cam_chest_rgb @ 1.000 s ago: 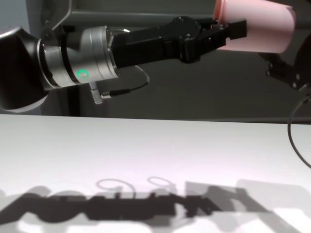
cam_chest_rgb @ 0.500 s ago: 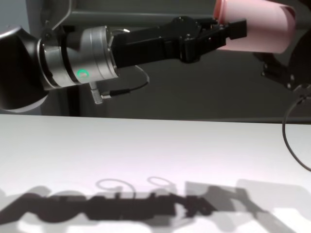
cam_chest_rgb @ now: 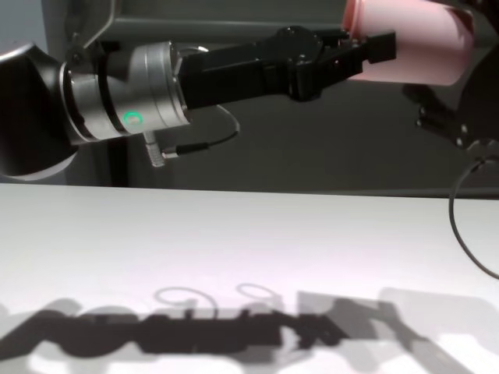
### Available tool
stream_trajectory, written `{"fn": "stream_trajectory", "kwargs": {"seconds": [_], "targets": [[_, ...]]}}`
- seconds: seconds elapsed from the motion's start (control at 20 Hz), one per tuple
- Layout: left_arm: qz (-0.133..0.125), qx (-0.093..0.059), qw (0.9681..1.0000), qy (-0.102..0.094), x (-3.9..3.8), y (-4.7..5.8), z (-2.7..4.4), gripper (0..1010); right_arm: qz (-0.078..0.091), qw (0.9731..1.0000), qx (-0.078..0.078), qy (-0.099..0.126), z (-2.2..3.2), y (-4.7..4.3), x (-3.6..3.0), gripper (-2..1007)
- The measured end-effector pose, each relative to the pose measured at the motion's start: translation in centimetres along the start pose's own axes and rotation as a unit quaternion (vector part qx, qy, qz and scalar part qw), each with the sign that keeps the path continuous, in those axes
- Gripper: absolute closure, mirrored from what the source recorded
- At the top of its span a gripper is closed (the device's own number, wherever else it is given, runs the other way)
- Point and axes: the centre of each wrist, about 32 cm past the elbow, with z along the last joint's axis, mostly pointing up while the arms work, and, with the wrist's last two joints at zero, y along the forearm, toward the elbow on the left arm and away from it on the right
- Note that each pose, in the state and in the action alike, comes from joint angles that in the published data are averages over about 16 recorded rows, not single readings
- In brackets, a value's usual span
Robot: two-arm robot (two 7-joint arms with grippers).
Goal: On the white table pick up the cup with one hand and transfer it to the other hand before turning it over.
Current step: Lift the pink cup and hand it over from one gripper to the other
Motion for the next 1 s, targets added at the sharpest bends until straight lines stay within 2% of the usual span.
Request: {"fn": "stream_trajectory", "kwargs": {"seconds": [0.5, 1.0], "targets": [[0.0, 0.0, 1.0, 0.0, 0.0, 0.0, 0.0, 956, -0.002, 1.0, 0.0, -0.002, -0.02, 0.01, 0.01, 25], [0.0, 0.0, 1.0, 0.0, 0.0, 0.0, 0.0, 956, -0.002, 1.0, 0.001, -0.002, 0.03, 0.01, -0.01, 175]]}}
